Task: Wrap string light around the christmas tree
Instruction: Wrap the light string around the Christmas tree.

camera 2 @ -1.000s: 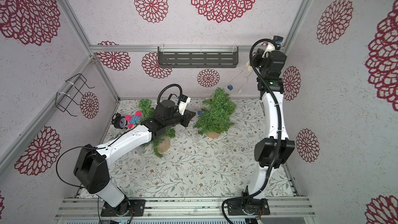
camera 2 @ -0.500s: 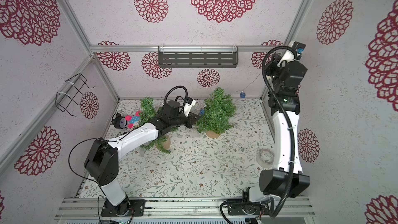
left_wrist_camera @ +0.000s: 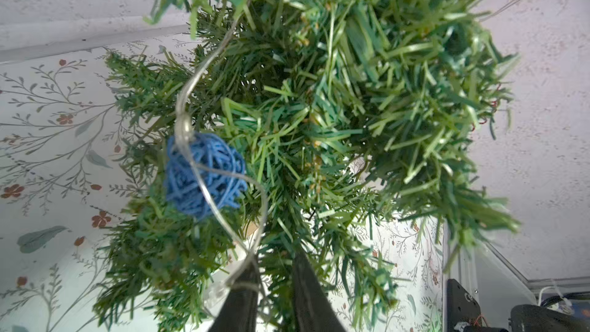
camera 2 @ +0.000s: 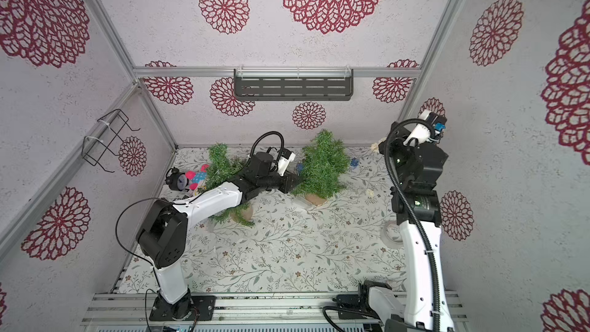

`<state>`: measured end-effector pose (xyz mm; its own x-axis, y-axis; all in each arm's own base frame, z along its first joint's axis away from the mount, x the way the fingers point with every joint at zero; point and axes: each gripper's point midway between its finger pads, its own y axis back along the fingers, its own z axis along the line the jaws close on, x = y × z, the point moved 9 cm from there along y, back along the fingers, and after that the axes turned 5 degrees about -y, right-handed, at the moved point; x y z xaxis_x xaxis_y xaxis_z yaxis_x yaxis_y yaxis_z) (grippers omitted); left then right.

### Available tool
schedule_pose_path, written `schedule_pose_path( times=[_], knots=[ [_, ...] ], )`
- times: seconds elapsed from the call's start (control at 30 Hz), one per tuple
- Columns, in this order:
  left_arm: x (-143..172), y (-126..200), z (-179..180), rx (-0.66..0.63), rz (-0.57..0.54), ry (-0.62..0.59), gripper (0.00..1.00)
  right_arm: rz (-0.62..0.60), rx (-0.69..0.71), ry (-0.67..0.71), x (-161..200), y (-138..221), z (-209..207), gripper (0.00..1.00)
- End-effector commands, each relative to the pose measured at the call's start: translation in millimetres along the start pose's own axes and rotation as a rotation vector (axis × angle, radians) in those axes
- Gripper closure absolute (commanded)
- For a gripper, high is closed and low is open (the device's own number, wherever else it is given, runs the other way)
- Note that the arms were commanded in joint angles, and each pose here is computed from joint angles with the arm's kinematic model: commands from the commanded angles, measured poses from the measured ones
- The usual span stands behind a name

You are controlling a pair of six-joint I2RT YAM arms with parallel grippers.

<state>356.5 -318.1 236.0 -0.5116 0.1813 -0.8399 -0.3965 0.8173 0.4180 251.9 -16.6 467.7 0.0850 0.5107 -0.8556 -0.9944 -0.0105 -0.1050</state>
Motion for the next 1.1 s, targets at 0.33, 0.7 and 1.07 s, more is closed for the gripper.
schedule_pose_path(
  times=[0.33, 0.7, 1.07],
  knots=[
    [-9, 13, -35, -0.008, -0.017, -0.096, 0.50, 0.163, -0.068, -0.015, 42, 45, -1, 1.00],
    [-13, 37, -84, -0.011, -0.052, -0.250, 0.44, 0.306, -0.073, -0.087, 80, 67, -12, 1.00],
    [23, 26, -141, 0.104, -0.159, -0.410, 0.32, 0.351, -0.143, -0.362, 91, 80, -6, 1.00]
  ],
)
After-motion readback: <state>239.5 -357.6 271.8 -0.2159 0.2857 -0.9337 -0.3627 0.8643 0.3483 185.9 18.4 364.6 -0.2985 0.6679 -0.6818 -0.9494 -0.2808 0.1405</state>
